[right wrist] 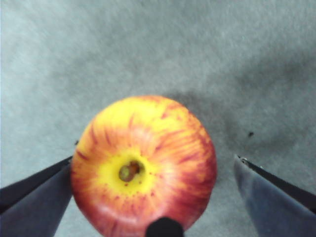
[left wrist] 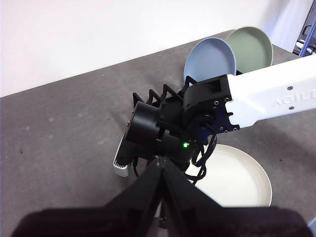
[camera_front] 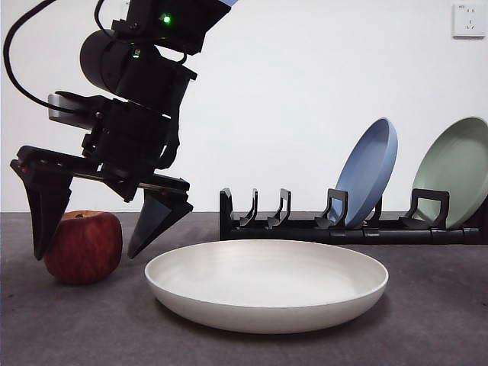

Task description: Take the yellow plate from the plate rack,put the plate on the table,take the apple from the table,put the apple in the plate

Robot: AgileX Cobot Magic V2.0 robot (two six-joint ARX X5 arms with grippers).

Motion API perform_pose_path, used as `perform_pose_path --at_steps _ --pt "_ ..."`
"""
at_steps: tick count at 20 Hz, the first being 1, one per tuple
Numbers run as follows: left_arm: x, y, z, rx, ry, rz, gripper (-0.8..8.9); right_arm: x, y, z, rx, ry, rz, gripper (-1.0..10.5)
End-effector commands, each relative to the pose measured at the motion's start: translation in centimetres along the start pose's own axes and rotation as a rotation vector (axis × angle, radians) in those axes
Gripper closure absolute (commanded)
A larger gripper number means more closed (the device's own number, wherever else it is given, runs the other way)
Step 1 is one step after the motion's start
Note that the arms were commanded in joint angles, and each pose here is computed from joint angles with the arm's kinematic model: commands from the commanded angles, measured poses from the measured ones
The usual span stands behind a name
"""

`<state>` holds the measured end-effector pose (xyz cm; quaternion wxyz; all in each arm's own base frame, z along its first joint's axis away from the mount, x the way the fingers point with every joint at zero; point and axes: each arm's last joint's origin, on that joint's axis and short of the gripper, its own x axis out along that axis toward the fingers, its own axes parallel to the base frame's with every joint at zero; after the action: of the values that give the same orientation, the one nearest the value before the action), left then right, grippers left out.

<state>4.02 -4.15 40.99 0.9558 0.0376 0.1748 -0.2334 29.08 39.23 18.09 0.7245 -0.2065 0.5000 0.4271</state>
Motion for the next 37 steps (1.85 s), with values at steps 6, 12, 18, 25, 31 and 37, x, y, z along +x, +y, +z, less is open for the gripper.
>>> perform_pose_path --at_steps 6,12,18,25,31,37 --pt "0.0 0.0 -0.1 -0.011 -0.002 -0.001 8.21 0.8 0.5 -0.1 0.042 0.007 -0.005 6.6" --pt "0.0 0.1 -0.2 -0.007 0.011 0.003 8.21 0.7 0.5 -0.1 0.047 0.010 -0.006 9.6" --pt "0.0 0.1 -0.2 -0.006 0.014 0.003 8.21 -5.3 0.8 1.3 0.028 -0.130 -0.035 9.6" --pt "0.0 0.1 -0.3 -0.004 0.016 0.004 8.21 -16.9 -2.0 -0.4 0.029 -0.181 -0.133 9.6" --pt "0.0 0.1 -0.3 -0.002 0.018 0.005 8.21 -22.0 -4.3 -3.6 0.080 -0.164 -0.176 9.6" --pt "0.0 0.1 -0.3 -0.002 0.018 0.005 8.21 -16.9 -4.8 -8.2 0.127 -0.128 -0.157 9.6"
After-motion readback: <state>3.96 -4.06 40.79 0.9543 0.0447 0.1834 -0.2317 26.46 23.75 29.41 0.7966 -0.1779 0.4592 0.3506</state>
